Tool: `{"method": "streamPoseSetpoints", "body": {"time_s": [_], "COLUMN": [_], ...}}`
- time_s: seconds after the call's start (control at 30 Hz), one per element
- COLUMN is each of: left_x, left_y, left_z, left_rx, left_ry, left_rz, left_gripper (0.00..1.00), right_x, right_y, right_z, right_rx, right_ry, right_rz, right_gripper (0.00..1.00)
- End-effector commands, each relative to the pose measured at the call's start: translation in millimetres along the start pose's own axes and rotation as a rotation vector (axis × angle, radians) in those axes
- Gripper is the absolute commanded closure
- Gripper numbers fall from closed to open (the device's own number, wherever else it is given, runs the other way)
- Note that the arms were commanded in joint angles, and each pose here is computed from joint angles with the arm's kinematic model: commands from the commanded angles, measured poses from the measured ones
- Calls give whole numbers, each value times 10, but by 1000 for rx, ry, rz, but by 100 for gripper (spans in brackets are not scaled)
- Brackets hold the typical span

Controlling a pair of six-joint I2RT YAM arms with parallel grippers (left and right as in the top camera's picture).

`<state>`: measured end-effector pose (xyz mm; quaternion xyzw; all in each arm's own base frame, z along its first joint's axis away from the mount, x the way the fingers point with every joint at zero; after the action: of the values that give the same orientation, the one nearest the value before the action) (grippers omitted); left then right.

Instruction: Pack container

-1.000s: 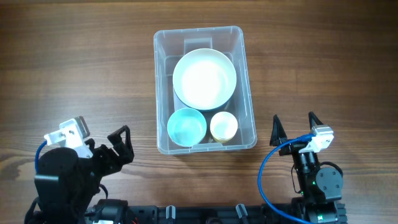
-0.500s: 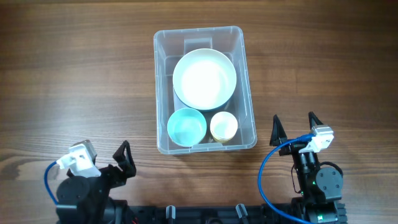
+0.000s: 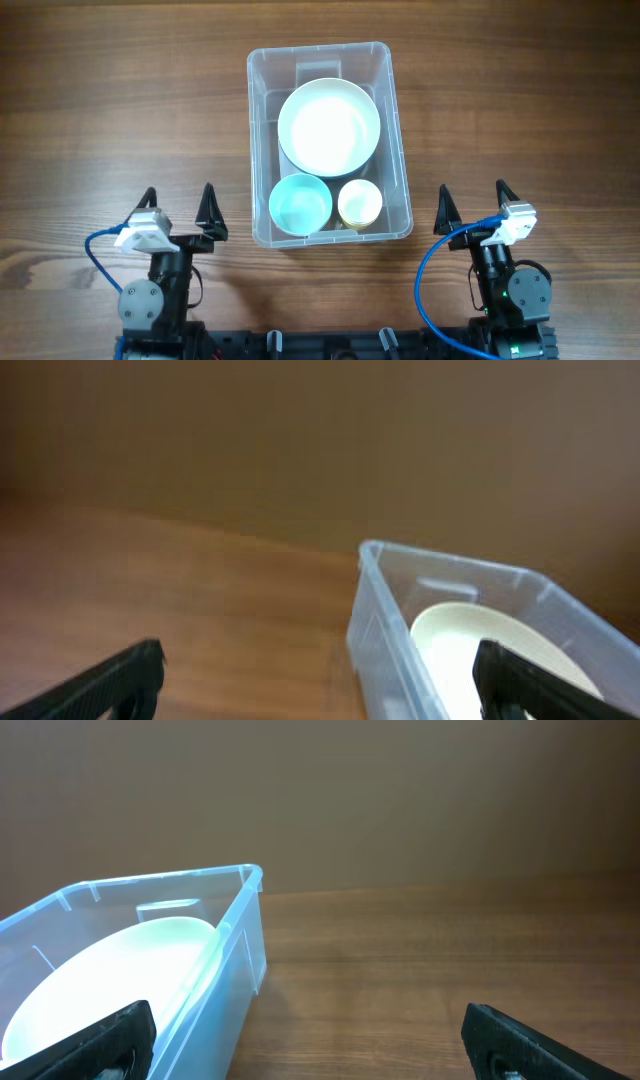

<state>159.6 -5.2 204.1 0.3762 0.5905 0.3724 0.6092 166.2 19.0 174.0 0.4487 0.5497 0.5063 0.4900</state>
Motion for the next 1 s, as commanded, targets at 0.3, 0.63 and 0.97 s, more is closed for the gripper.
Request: {"method": "streamPoseSetpoints", "body": {"time_s": [0.3, 0.63, 0.97], "left_x": [168, 145, 145], "left_y": [-372, -393, -393], "left_z": [58, 58, 58], "left_rx": [89, 108, 108], "left_ry": [19, -8, -9], "left_rz": [65, 65, 65], "left_gripper": [0, 0, 0], "right_x": [19, 19, 19], "right_y": [16, 15, 16], "right_z": [-3, -3, -3], "right_rx": [-11, -11, -11], "right_ry": [18, 19, 18], "right_rz": [-17, -17, -17], "right_gripper": [0, 0, 0]}}
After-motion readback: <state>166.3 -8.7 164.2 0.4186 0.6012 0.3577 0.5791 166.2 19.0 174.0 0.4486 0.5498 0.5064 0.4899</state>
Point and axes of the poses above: each gripper's point midway between its finger pads, its own z axis out along the fingers, its own x axis along the line the jaws close on, y = z × x, the point moved 8 cm from there along -z, back along the fingers, and after that the axes turned 12 degrees about -z, right-handed, at the moved point
